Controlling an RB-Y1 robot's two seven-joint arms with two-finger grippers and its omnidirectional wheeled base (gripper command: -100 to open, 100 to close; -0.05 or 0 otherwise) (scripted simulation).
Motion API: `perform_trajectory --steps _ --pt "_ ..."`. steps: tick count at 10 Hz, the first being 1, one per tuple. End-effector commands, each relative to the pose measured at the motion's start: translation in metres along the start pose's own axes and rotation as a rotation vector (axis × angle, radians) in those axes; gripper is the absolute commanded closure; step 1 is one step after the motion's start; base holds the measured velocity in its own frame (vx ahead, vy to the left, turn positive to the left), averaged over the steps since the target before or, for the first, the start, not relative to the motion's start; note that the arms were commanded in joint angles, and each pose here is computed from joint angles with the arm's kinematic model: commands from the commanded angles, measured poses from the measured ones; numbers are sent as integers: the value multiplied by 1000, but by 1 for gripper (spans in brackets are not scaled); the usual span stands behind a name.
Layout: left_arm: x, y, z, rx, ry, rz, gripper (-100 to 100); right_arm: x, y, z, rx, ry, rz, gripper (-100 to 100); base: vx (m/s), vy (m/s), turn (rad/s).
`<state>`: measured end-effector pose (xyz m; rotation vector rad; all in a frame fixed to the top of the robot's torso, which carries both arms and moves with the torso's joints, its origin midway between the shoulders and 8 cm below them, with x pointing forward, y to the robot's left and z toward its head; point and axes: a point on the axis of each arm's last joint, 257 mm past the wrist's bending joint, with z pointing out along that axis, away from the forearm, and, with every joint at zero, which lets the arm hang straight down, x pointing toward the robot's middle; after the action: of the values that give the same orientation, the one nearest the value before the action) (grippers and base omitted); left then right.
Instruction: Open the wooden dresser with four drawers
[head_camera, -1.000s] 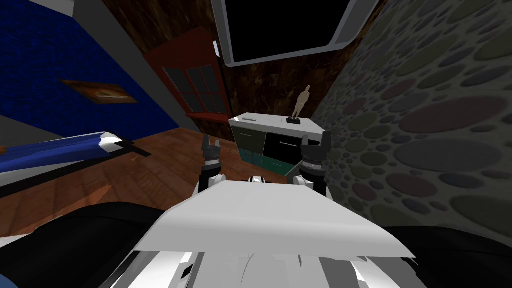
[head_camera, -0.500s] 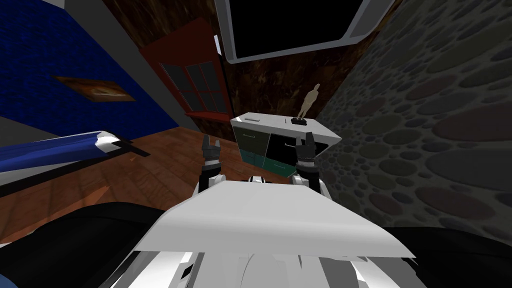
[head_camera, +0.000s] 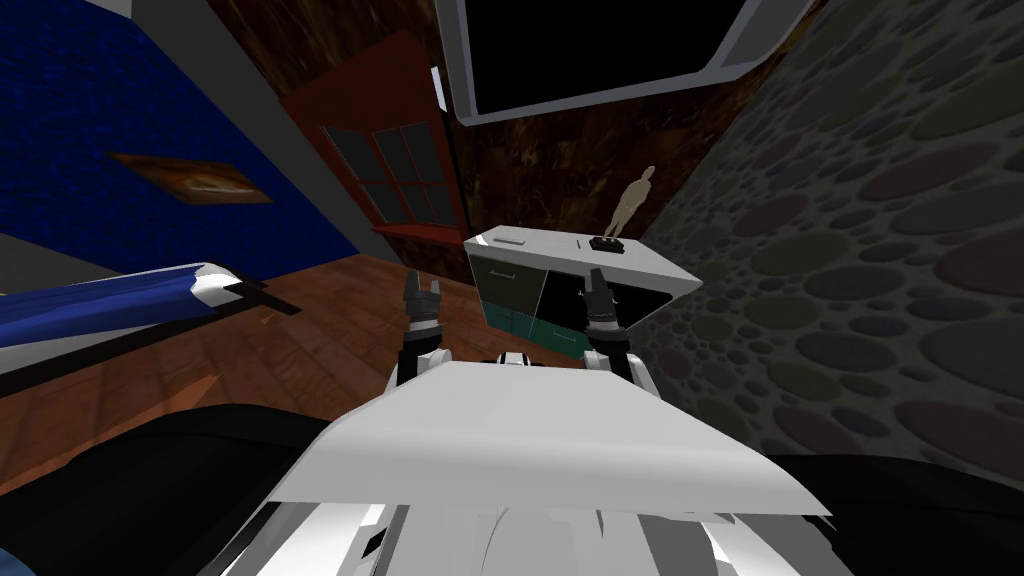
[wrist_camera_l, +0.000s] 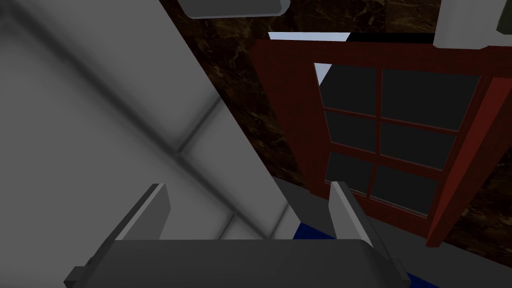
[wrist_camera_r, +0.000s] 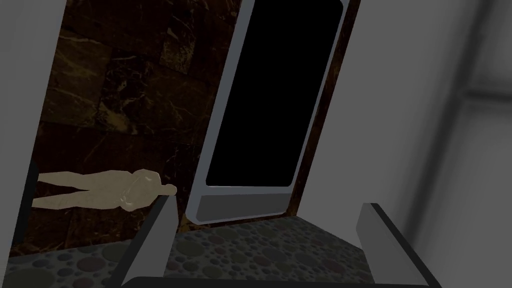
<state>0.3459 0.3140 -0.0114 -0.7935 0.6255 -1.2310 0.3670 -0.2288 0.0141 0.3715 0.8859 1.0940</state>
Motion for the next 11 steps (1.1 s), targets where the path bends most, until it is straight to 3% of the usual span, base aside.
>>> perform_trajectory --steps 1,4,6,9,11 --pt "0 0 0 0 0 0 0 13 -14 0 39 46 -99 -100 72 79 10" --pt "0 0 0 0 0 0 0 29 -41 -1 112 103 -232 -100 76 89 13" --pt "0 0 0 0 0 0 0 33 -41 -1 110 120 -273 -100 47 53 5" --pt "0 0 0 0 0 0 0 46 -71 -5 186 176 -420 -100 72 80 19" --pt "0 0 0 0 0 0 0 49 -71 -5 182 191 -460 -100 56 66 3"
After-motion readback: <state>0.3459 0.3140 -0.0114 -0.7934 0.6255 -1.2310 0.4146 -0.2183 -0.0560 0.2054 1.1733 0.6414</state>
